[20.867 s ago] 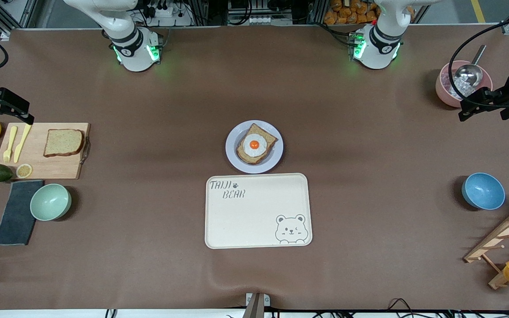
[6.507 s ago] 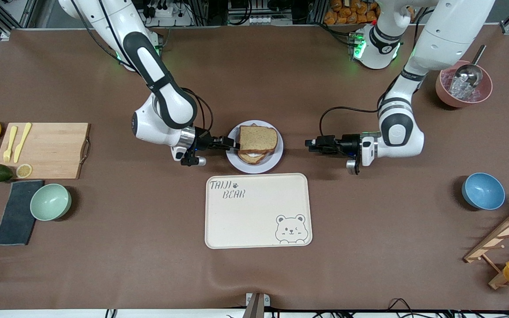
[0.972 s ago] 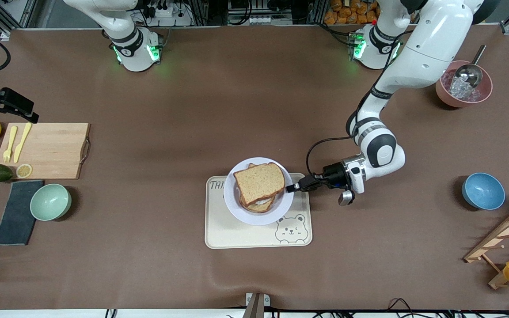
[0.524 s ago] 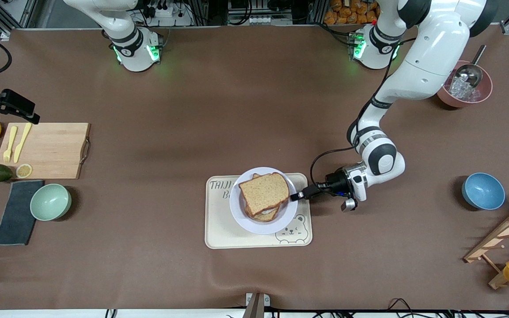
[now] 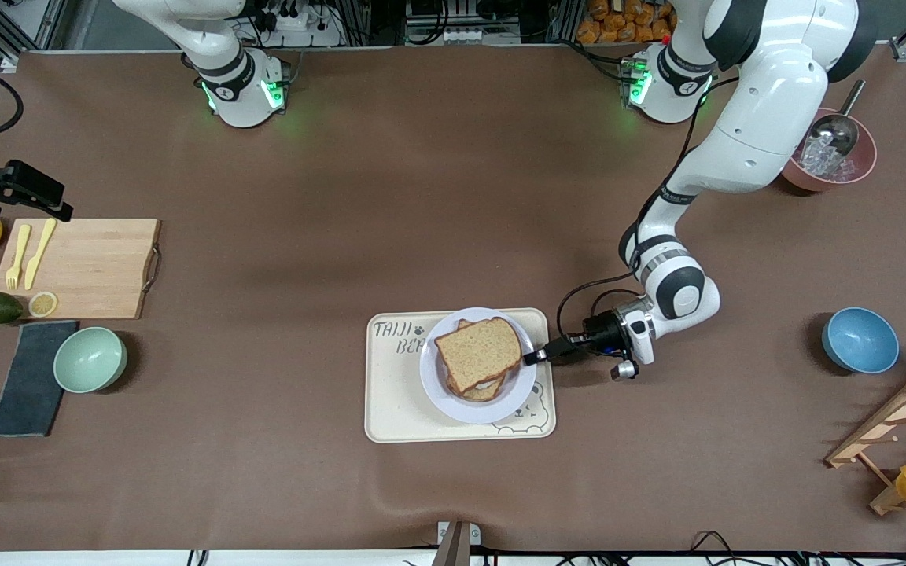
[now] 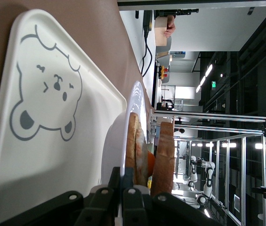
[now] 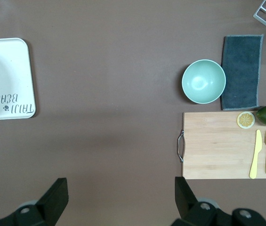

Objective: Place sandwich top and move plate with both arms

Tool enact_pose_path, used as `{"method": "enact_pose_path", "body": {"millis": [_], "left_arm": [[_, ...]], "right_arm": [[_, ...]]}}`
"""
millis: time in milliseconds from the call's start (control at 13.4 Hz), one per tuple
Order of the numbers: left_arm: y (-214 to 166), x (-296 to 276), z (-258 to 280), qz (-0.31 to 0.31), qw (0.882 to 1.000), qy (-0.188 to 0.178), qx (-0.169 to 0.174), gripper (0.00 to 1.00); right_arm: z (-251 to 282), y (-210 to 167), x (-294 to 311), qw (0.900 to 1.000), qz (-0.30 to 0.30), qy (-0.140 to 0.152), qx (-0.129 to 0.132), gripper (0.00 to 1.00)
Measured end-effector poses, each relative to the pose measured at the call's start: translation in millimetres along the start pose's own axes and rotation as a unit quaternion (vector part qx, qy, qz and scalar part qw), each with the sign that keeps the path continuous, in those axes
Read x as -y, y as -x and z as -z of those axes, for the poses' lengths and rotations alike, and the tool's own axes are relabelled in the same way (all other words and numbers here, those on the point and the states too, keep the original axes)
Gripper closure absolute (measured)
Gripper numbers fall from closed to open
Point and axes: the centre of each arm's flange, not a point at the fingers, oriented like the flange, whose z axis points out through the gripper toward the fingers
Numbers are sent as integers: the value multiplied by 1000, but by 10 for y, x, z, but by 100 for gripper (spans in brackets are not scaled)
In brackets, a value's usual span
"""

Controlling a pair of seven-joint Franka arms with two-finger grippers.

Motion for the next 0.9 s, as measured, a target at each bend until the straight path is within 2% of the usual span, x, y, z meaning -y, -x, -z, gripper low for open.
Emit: {"method": "enact_pose_path", "body": {"millis": [898], "left_arm": [[-63,255,-206,-15,1000,4,4,96]], "right_arm": [[-6,0,0,1000,0,0,1,0]]}}
